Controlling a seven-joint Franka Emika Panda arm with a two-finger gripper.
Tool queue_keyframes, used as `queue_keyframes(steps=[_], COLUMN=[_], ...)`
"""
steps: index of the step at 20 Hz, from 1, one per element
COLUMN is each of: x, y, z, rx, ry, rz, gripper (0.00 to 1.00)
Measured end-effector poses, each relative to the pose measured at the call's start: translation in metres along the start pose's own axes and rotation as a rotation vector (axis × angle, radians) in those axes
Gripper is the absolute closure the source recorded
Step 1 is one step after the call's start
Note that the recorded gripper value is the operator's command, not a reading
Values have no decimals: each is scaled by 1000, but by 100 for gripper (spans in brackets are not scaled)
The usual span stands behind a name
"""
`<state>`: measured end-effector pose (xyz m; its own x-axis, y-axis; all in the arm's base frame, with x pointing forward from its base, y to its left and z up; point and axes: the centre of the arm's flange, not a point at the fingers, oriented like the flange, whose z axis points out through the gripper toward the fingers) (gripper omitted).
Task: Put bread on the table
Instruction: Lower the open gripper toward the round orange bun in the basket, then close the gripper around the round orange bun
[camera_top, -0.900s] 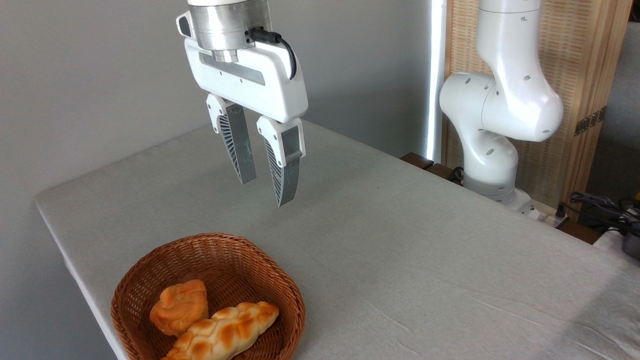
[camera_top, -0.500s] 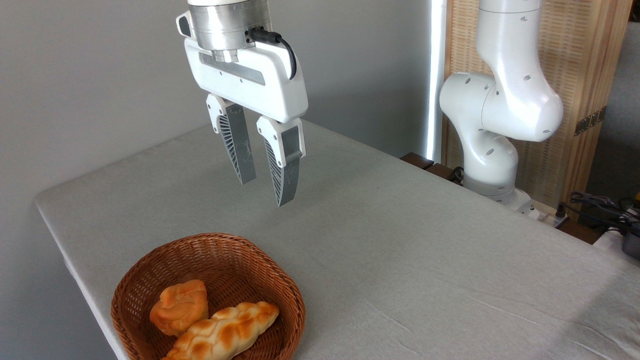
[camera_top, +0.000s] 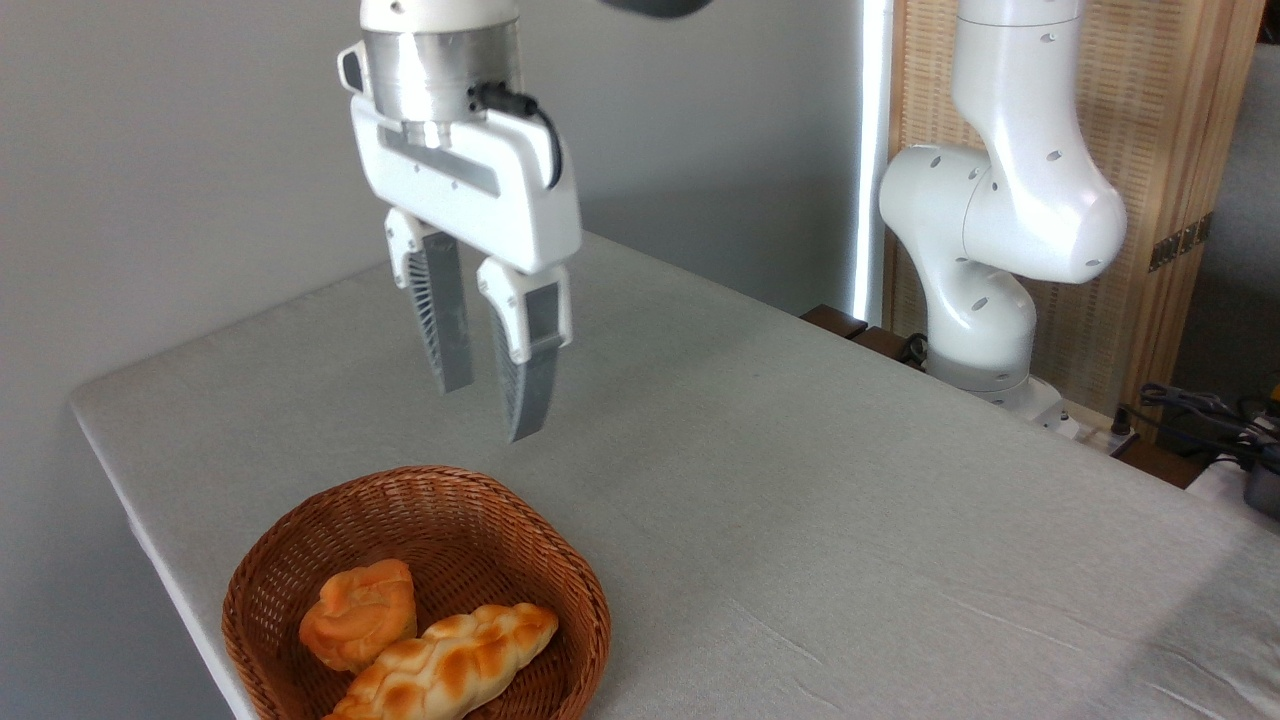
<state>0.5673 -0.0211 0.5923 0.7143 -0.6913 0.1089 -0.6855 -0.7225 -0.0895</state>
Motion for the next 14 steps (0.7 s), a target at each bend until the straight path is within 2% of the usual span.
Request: queue_keyframes(steps=[7, 14], x=[22, 52], y=[-2, 1], z=[70, 142], rx=[118, 131], ry=[143, 191], rz=[27, 82], gripper=[0, 0])
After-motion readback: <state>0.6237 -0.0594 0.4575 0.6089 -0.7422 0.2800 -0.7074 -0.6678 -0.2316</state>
